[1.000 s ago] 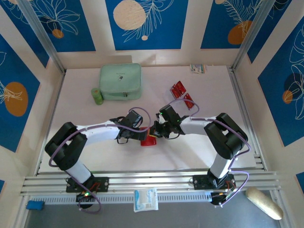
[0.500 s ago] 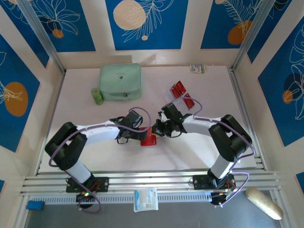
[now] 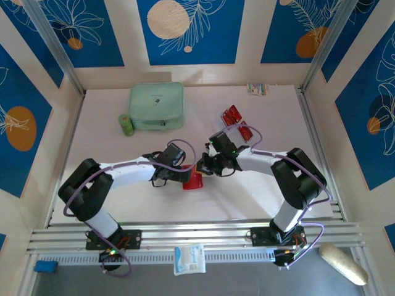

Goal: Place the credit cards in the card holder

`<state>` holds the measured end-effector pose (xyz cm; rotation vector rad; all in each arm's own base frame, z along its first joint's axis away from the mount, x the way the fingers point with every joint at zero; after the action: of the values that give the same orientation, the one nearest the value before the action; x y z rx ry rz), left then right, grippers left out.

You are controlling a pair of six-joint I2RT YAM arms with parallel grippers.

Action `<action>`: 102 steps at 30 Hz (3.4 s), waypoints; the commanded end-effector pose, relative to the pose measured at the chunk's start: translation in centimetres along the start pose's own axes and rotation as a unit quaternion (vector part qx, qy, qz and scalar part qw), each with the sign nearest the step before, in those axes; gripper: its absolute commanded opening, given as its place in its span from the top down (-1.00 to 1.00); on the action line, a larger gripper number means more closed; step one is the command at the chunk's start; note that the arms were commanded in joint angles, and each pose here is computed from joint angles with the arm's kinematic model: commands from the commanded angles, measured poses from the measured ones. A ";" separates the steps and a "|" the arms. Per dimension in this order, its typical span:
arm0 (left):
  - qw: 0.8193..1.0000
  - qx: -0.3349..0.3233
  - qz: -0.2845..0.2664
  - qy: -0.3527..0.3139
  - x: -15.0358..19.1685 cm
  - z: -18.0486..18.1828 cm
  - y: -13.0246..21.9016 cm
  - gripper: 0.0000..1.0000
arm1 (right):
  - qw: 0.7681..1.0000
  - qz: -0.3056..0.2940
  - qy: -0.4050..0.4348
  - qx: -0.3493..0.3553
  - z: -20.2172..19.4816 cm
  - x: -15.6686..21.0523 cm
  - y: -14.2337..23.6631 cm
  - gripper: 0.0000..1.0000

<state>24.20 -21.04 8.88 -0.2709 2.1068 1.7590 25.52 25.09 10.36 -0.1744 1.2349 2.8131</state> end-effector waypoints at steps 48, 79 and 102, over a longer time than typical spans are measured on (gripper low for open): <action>0.998 -0.038 0.045 -0.012 2.1 1.3 -0.4 -1.00 | 0.984 0.084 -0.051 0.150 -6.1 5.0 -3.0 1.00; 0.999 -0.028 0.044 -0.009 1.9 1.0 -0.1 -1.00 | 0.971 0.133 -0.040 0.195 -7.3 8.3 -4.7 1.00; 1.000 -0.006 0.016 -0.001 -0.2 -0.2 2.1 -1.00 | 0.999 0.005 0.043 -0.008 4.5 -1.3 3.0 0.20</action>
<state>23.86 -20.58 9.58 -0.2618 2.1024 1.8013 25.90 26.16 11.78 -0.1917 1.3988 2.7975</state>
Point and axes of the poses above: each hand's point on the last joint's axis, 136 mm out from that joint toward the fingers, its own y axis back along the fingers, its own z axis along the line the jaws close on, x = y × z, the point moved 7 cm from there along y, back along the fingers, and after that the axes turned 7 degrees about y, right-handed, at the moved point
